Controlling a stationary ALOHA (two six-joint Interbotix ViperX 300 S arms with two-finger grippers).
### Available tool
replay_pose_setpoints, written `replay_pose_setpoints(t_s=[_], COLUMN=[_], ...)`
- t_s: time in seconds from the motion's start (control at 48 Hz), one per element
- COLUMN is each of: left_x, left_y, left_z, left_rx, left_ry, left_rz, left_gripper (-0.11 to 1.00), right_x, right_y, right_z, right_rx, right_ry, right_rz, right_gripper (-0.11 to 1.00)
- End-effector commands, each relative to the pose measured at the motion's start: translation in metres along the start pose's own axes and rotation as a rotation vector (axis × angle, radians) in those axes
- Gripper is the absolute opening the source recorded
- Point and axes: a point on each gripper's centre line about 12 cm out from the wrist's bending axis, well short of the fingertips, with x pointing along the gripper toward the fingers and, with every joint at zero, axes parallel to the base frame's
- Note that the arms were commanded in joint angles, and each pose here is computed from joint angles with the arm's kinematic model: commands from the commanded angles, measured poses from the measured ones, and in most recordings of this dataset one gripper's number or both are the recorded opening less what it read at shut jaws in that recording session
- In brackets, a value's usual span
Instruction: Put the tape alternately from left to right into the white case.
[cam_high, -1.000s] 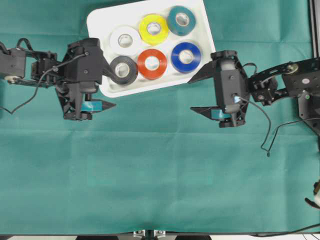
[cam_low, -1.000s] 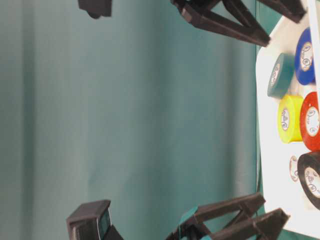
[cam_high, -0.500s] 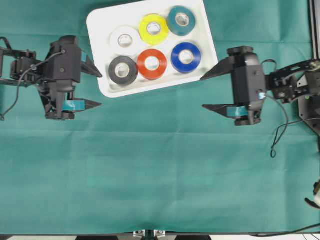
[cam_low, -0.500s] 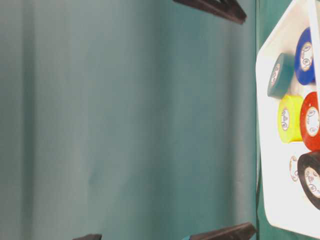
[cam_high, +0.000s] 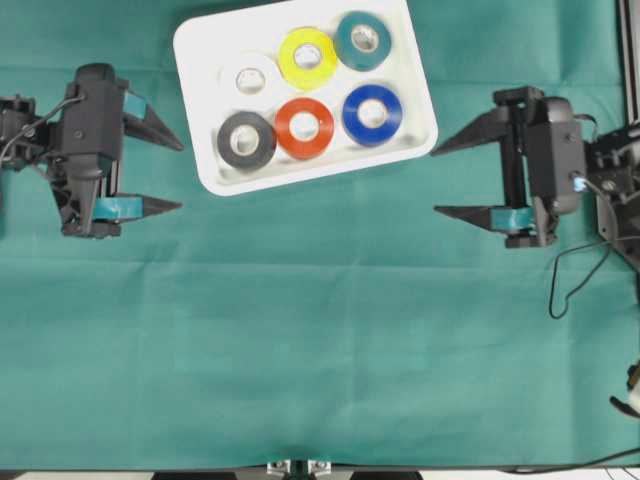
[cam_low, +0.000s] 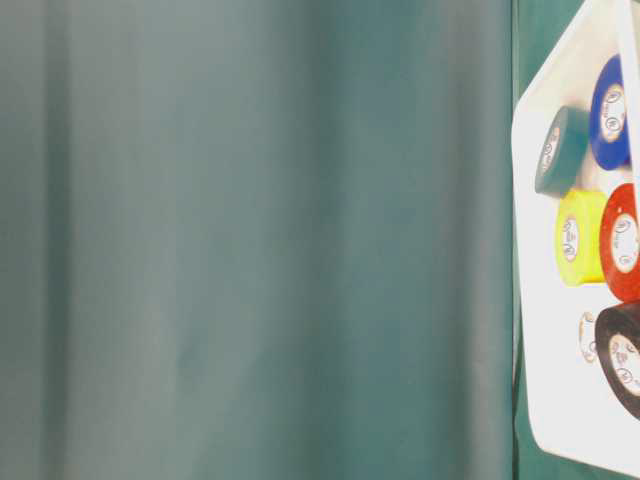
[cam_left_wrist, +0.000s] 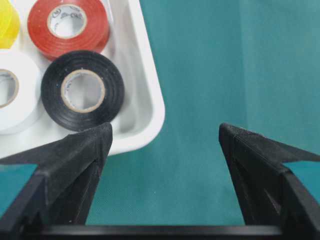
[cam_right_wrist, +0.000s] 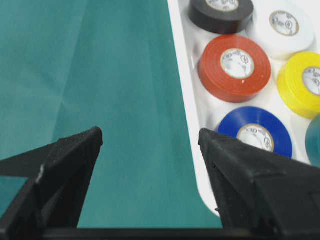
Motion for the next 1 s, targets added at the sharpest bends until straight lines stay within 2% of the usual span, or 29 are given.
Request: replay_pose_setpoints(t_s=[0.0, 0.271, 0.792, 0.979], left_x=[-0.006, -0.016, -0.017, -0.031], left_y=[0.0, 0.0, 0.0, 0.0], left_z=[0.007, -0.001, -0.013, -0.014], left_rx=[0.001, -0.001, -0.001, -0.001], left_ry=[-0.052, -0.089, -0.098, -0.164], left_rz=[0.0, 0.002, 0.003, 0.006], left_gripper=[0.81, 0.81, 0.81, 0.81], right_x=[-0.006, -0.029, -0.058, -0.064], right_y=[-0.002, -0.004, -0.009, -0.01], right_z=[0.003, -0.008, -0.03, -0.034], right_rx=[0.019, 0.061, 0.1, 0.106], right_ry=[-0.029, -0.085, -0.183, -0.206], right_rz=[-0.005, -0.006, -0.023, -0.024], right_gripper=[0.86, 0.86, 0.86, 0.86])
